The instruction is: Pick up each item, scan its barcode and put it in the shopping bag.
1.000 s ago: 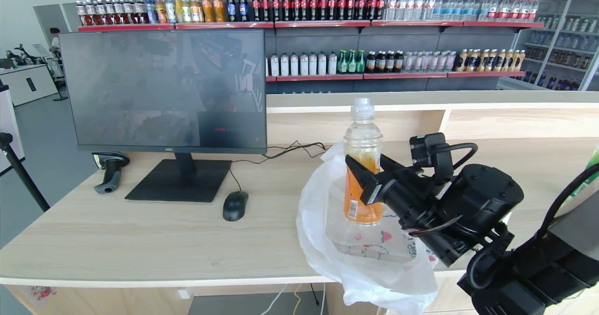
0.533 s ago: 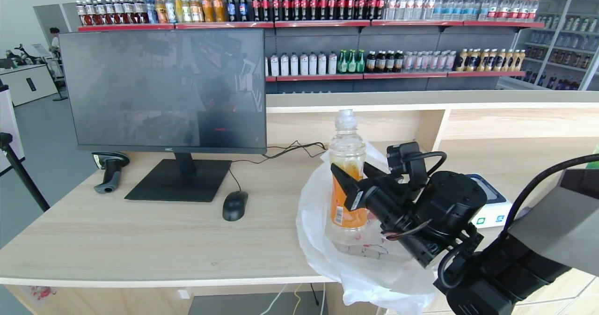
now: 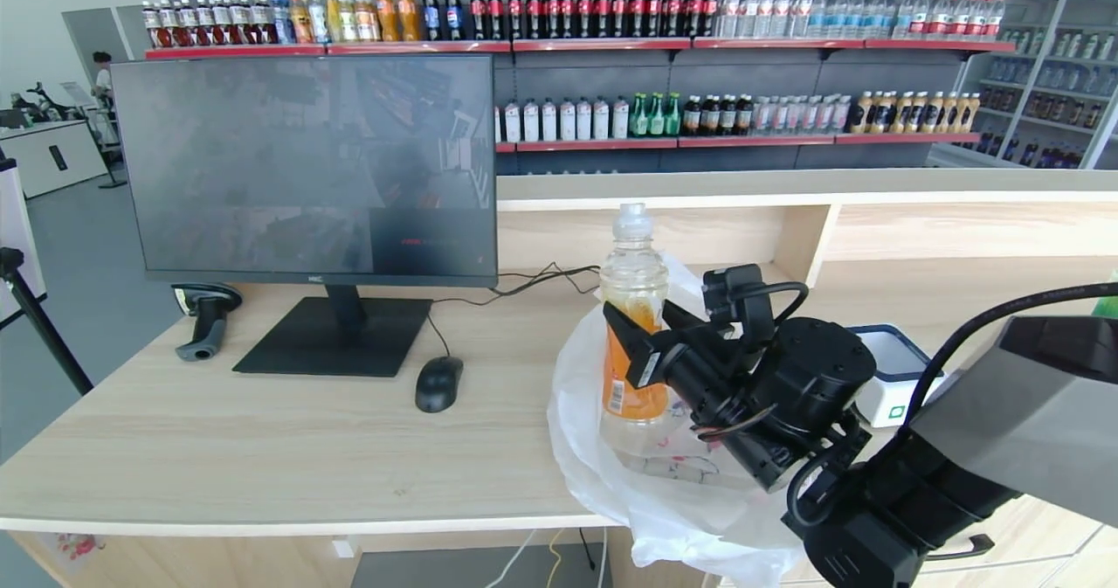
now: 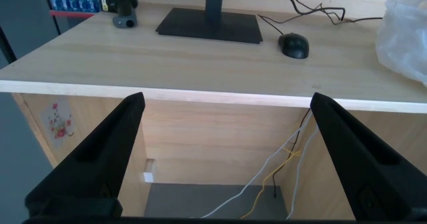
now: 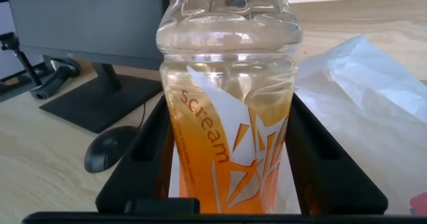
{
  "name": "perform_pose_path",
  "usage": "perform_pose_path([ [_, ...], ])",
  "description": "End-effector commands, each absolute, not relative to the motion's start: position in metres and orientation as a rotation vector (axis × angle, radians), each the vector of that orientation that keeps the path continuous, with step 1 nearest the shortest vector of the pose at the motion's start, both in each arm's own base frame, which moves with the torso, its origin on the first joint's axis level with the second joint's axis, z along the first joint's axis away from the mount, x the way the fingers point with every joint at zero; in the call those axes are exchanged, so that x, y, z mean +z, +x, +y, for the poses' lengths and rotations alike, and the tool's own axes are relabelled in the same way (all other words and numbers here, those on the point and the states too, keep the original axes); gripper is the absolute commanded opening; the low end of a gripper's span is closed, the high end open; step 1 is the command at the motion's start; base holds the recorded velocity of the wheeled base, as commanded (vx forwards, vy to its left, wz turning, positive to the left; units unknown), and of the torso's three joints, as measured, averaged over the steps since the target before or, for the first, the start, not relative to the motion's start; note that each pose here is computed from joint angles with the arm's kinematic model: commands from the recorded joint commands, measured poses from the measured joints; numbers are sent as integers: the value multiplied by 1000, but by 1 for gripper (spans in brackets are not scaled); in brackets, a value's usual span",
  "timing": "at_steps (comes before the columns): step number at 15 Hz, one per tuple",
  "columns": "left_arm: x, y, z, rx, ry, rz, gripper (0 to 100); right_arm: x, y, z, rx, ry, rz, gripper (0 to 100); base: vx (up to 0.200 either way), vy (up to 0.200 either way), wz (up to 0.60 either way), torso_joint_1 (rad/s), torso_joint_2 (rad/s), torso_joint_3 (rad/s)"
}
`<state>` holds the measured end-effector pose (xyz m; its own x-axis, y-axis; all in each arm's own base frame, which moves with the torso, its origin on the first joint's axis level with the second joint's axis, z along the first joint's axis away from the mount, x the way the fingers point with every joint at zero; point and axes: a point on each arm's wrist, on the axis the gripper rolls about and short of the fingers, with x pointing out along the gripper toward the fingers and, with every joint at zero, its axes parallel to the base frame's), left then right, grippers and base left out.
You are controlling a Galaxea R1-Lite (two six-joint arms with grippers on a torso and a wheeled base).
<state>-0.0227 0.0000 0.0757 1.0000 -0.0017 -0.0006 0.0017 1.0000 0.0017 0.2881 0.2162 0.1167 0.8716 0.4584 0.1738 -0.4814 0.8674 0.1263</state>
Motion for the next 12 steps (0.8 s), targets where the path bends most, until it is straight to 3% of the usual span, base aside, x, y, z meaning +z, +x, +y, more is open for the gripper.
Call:
perform_pose_path([
  [1,76,-23,0,-2,2,0,100,112,289,218,494,164,-131,0,0,0,0,0,0,0],
  [12,76,-23,0,-2,-3,0,100,97,282,215,498,138,-66,0,0,0,0,0,0,0],
])
